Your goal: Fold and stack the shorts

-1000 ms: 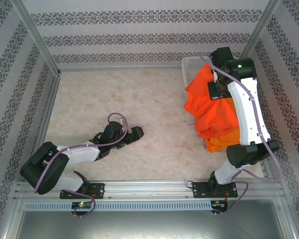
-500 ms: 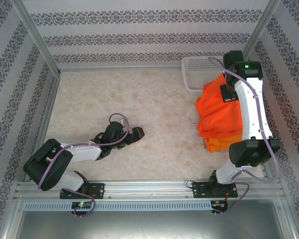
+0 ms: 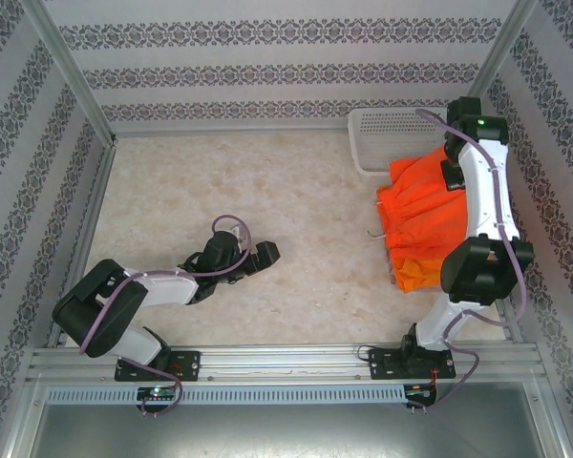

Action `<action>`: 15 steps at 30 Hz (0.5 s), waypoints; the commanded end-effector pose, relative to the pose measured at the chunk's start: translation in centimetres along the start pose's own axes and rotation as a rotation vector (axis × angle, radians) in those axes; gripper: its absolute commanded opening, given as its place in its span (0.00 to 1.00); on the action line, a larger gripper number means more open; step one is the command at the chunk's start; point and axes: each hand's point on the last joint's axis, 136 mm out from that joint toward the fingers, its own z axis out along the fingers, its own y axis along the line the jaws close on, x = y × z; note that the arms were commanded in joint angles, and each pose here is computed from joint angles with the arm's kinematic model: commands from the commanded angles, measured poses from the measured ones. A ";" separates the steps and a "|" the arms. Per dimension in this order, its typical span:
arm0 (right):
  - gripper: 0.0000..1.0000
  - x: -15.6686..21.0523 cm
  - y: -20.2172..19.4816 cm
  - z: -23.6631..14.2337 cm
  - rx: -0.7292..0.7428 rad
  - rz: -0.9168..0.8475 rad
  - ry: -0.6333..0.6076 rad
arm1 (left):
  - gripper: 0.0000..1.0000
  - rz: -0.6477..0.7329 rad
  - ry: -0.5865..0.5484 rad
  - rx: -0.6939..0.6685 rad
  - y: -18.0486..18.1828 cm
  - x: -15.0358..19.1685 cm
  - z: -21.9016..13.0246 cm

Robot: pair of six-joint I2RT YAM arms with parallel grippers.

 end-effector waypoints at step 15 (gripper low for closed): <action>0.96 -2.2 7.0 -7.2 -0.693 0.398 -0.262 | 1.00 -0.011 0.011 0.001 0.5 0.4 -0.3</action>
